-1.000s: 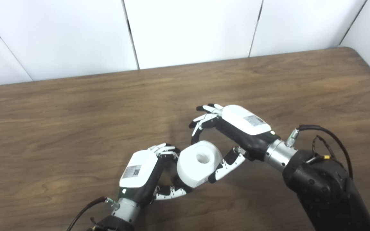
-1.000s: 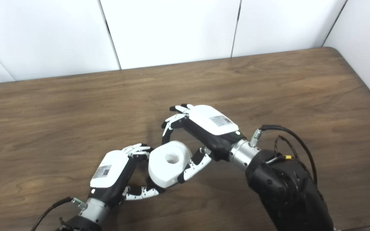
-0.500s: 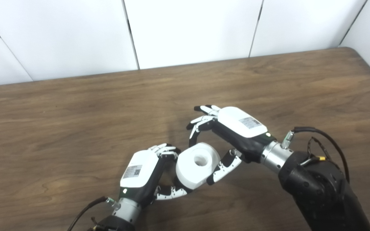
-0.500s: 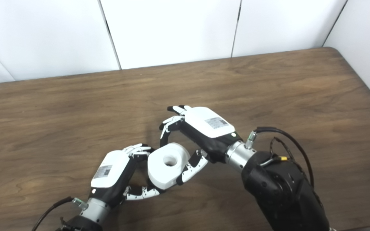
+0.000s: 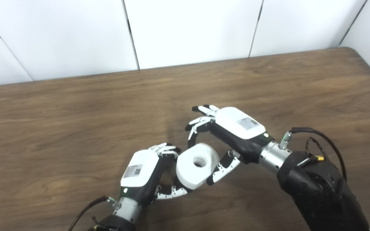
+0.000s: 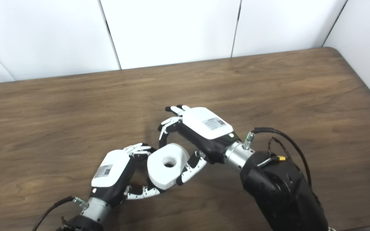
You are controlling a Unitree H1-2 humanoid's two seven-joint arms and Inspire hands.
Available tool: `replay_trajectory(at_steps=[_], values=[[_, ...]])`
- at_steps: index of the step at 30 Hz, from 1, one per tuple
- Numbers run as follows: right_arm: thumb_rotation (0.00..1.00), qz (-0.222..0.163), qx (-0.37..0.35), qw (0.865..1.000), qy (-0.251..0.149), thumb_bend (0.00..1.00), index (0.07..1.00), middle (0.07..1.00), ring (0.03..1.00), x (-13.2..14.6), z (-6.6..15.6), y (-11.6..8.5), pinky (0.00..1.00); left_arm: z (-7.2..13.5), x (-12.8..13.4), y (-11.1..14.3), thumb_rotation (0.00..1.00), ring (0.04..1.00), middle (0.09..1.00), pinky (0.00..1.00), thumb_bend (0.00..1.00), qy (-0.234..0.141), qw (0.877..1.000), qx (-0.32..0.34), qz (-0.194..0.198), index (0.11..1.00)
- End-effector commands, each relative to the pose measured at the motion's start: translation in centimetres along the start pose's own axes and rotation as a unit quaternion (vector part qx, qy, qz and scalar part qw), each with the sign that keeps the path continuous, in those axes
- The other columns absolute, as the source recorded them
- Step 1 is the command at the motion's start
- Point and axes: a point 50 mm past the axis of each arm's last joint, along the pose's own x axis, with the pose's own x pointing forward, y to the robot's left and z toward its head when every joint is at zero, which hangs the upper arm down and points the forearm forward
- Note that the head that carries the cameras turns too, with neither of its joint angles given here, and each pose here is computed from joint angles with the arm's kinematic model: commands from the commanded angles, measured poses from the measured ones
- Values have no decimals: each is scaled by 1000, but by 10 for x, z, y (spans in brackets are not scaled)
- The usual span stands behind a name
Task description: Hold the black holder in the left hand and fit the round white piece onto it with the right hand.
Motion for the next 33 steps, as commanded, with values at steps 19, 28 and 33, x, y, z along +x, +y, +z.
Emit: replay_trajectory(at_steps=[19, 28, 33], values=[[133, 0, -17, 1000, -3, 524, 481, 780, 960, 26, -7, 0, 1000, 5, 2, -4, 51, 863, 780, 851, 520, -3, 1000, -1, -15, 487], [133, 11, -24, 1000, -2, 524, 481, 781, 963, 27, -8, 2, 1000, 6, 4, -3, 51, 864, 783, 846, 520, -1, 1000, -1, -16, 487], [133, 12, -30, 999, -6, 524, 481, 779, 963, 27, -7, 3, 1000, 6, 5, -3, 51, 865, 783, 846, 520, -1, 1000, -3, -15, 487]])
